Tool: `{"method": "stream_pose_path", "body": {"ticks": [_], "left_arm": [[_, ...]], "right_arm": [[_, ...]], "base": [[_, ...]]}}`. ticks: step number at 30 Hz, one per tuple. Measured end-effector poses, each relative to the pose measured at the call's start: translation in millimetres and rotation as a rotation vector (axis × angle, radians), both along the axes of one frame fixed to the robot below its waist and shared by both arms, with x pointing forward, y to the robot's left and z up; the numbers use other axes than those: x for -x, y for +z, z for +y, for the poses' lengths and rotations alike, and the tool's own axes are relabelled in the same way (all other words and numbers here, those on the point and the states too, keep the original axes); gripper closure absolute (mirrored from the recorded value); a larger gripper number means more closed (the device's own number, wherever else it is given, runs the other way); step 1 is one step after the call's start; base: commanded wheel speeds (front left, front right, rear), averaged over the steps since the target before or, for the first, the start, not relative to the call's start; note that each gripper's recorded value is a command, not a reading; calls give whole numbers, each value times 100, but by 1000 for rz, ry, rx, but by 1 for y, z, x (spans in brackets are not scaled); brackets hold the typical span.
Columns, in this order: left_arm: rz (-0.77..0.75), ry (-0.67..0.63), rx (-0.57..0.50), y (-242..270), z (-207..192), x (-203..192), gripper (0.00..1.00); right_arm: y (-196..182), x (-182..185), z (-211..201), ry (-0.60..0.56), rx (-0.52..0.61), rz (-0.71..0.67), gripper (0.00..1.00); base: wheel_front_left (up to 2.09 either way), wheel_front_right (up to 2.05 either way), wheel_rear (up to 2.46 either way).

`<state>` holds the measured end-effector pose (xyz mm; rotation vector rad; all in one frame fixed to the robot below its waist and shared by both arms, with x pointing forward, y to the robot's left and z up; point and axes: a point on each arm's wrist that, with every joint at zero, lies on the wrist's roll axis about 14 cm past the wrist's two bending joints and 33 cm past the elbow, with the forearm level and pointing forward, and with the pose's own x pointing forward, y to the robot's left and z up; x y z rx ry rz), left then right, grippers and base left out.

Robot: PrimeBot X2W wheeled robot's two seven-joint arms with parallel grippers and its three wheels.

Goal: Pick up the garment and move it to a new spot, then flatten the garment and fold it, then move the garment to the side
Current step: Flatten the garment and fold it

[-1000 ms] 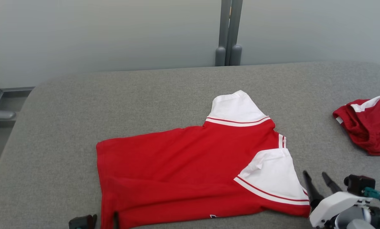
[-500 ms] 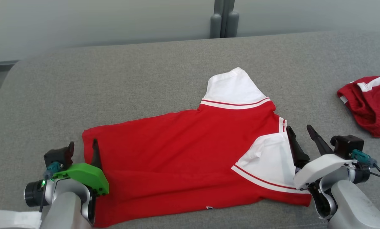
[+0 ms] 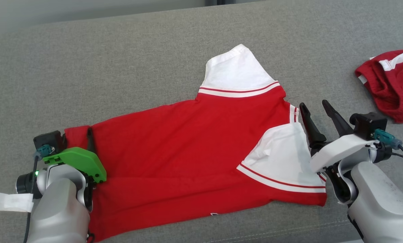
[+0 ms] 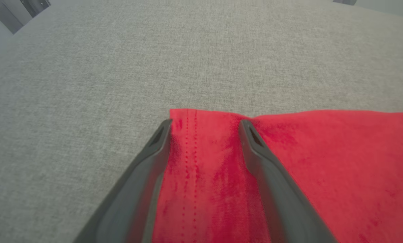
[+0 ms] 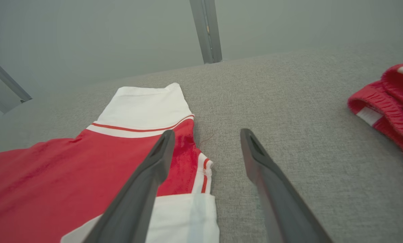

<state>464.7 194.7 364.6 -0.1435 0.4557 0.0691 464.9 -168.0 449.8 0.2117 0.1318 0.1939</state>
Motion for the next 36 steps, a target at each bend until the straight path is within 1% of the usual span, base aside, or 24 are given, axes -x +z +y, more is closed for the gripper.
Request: {"method": "stream_pose_path", "body": {"ticks": [1, 2, 3, 4, 5, 8, 12, 15, 18, 23, 24, 29, 33, 36], "left_arm": [[5, -1, 1, -2, -1, -1, 0], [5, -2, 1, -3, -1, -2, 5], [4, -3, 1, -3, -2, -4, 42], [3, -1, 3, -2, -1, -4, 75], [2, -1, 3, -2, -2, -4, 100], [-15, 1, 1, 2, 0, -5, 100], [-36, 1, -1, 7, 1, -7, 100], [-67, -5, -12, 15, 2, -12, 100], [-95, -13, -24, 22, 3, -17, 100], [-122, -31, -33, 29, 6, -20, 100], [-125, -33, -20, 29, 5, -20, 100], [-139, -53, 7, 29, 0, -25, 100], [-133, -51, 18, 24, -3, -26, 100], [-125, -44, 15, 21, -3, -27, 100]], "right_arm": [[0, -2, 0, 1, 1, 0, 0], [0, -5, 1, 4, 0, -2, 0], [0, -7, 2, 9, 1, -4, 0], [1, -10, 3, 13, 0, -7, 0], [3, -13, 5, 20, 0, -13, 0], [11, -24, 12, 46, 7, -35, 0], [13, -38, 19, 82, 42, -35, 0], [18, -61, 25, 125, 104, -26, 0], [17, -86, 26, 139, 156, 27, 0], [4, -119, 40, 170, 204, 150, 0], [2, -124, 45, 175, 195, 167, 0], [-18, -147, 64, 214, 219, 255, 0], [-44, -157, 73, 225, 228, 341, 0], [-60, -161, 89, 258, 228, 385, 0]], "base": [[0, 0, 0], [0, 0, 0], [0, 0, 0], [0, 0, 0], [0, 0, 0], [0, 0, 0], [0, 0, 0], [0, 0, 0], [0, 0, 0], [0, 0, 0], [0, 0, 0], [0, 0, 0], [0, 0, 0], [0, 0, 0]]}}
